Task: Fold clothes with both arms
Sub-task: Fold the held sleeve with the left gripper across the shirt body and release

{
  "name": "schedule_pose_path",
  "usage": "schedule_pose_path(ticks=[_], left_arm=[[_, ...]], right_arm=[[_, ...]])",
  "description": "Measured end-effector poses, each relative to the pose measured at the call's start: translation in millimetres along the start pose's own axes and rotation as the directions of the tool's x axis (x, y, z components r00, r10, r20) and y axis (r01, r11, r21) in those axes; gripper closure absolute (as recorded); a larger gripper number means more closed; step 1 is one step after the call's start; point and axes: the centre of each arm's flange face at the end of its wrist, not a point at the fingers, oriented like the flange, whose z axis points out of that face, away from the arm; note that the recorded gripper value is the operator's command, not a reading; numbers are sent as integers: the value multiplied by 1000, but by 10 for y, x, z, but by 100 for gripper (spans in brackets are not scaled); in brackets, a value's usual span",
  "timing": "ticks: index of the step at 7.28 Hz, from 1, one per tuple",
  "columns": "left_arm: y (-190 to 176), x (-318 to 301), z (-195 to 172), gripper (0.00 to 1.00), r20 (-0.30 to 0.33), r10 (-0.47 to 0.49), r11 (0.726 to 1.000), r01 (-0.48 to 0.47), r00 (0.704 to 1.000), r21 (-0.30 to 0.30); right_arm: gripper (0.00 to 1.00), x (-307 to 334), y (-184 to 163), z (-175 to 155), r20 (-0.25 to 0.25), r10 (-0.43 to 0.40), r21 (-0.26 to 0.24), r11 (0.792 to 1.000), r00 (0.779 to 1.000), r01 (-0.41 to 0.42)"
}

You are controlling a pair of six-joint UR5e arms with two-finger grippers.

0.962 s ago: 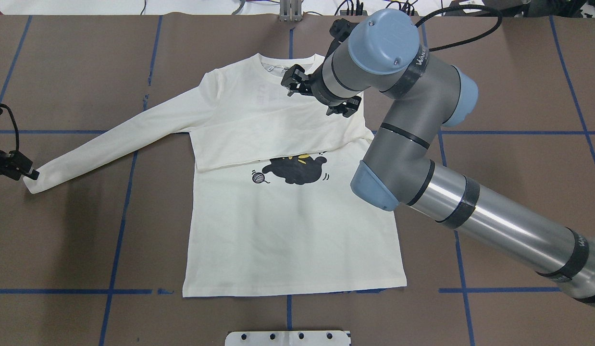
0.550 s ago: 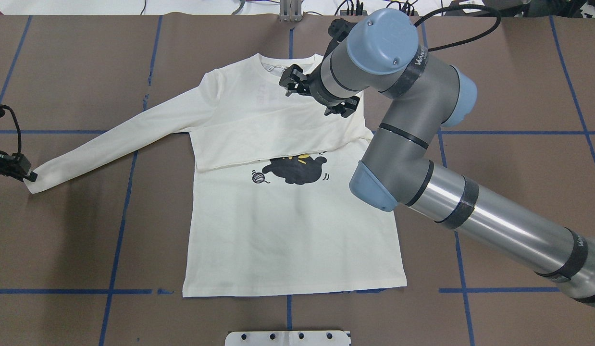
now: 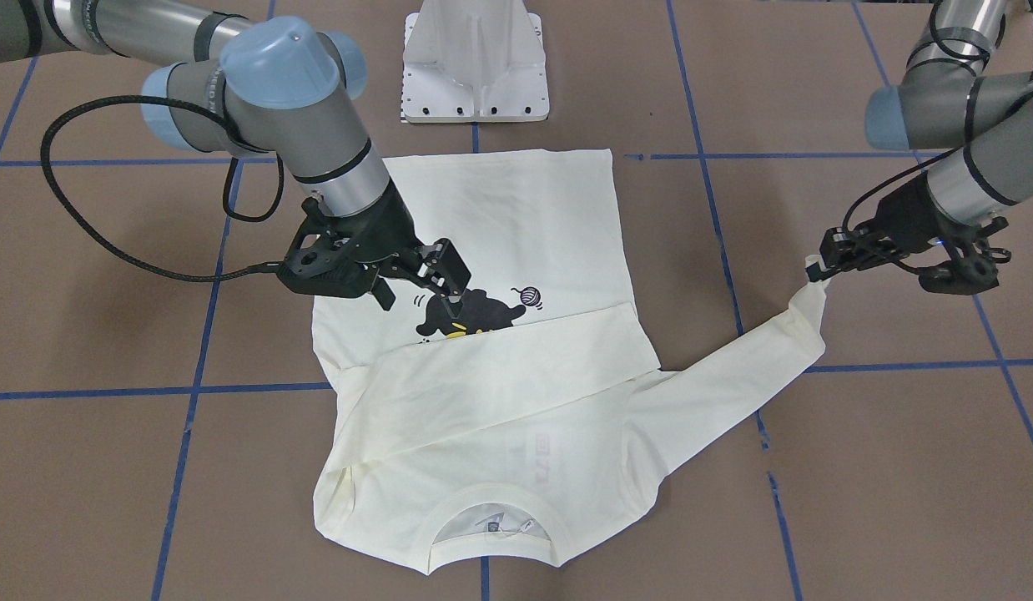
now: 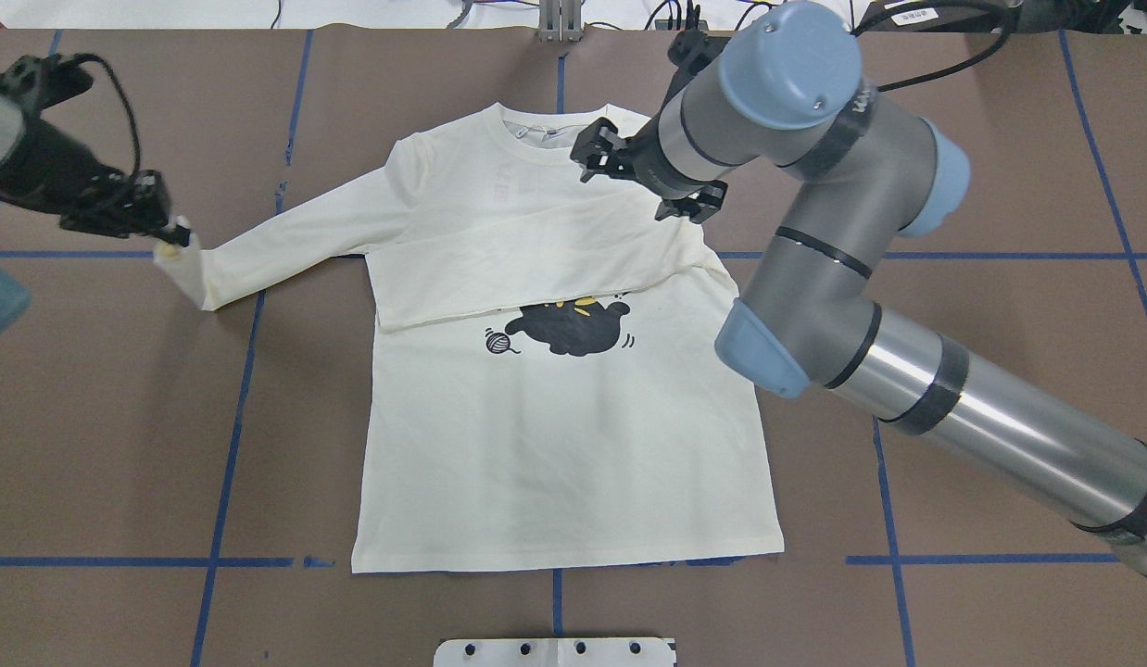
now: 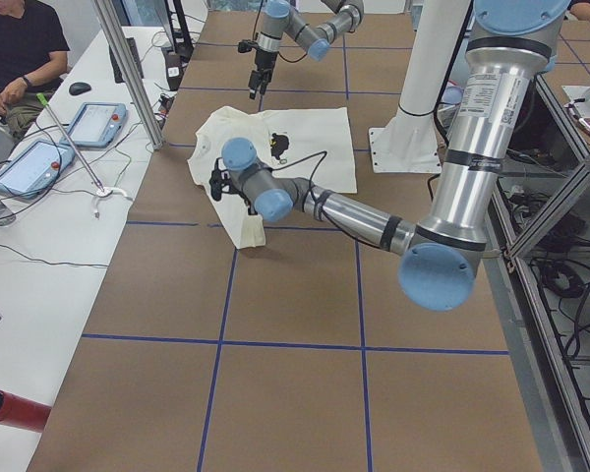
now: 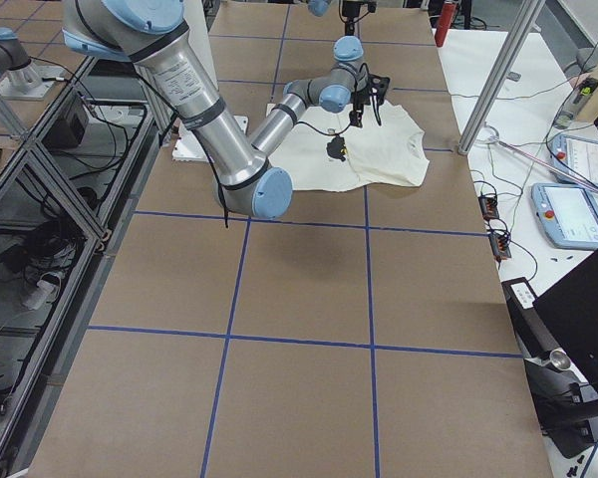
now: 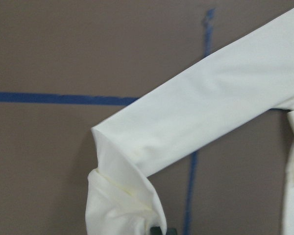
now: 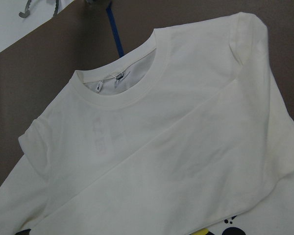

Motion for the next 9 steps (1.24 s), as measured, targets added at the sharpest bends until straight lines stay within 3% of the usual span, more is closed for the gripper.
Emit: schedule_pose_path(ticks=[3, 6, 7, 8, 9], left_arm=[[367, 2630, 627, 100, -124, -152, 988, 155, 981, 19], [709, 4425, 1811, 100, -173, -181, 972, 203, 968, 119], [883, 4618, 2264, 56, -196, -170, 965, 203, 966, 165], [1025, 4681, 2608, 24, -215, -156, 957, 202, 964, 210], [1121, 4702, 2801, 15, -225, -146, 952, 199, 963, 234]], right_arm=[[0, 1384, -791, -699, -40, -70, -55, 996, 997, 68], [0, 2695, -1216, -1365, -66, -126, -84, 989, 990, 120], [0, 2920, -1239, -1490, -68, -123, -88, 989, 990, 117], [0, 3034, -1235, -1544, -71, -120, -90, 989, 990, 114], [0, 3092, -1229, -1564, -74, -117, -91, 990, 990, 110]])
